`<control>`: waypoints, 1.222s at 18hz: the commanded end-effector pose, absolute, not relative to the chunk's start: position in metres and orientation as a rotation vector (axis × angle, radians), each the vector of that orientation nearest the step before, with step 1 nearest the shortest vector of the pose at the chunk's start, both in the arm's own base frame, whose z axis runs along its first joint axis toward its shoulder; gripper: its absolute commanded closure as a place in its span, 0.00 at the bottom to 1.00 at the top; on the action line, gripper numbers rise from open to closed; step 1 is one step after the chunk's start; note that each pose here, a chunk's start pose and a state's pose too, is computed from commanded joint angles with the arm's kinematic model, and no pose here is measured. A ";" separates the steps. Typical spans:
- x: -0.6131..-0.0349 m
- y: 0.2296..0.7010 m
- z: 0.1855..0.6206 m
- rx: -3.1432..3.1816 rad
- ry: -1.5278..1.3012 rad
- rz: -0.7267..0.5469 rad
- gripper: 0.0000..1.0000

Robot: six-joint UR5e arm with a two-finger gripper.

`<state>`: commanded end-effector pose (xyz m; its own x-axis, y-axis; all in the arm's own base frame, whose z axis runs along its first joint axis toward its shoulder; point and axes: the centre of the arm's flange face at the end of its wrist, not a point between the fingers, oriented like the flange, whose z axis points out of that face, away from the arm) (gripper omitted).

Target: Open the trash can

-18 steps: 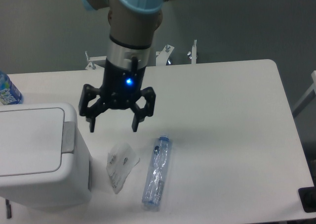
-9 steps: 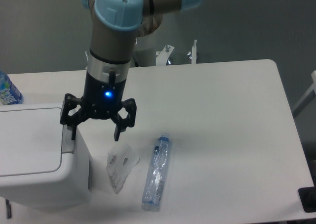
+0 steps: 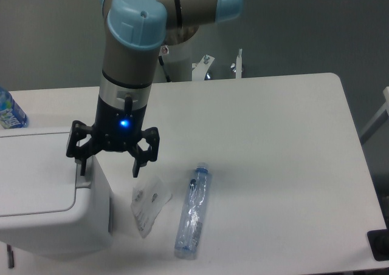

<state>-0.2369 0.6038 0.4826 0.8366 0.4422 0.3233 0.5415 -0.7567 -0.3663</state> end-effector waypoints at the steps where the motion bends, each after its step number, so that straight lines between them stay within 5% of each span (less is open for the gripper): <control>1: -0.237 0.604 0.481 -2.566 -0.727 -0.301 0.00; 22: -0.235 0.606 0.471 -2.586 -0.730 -0.283 0.00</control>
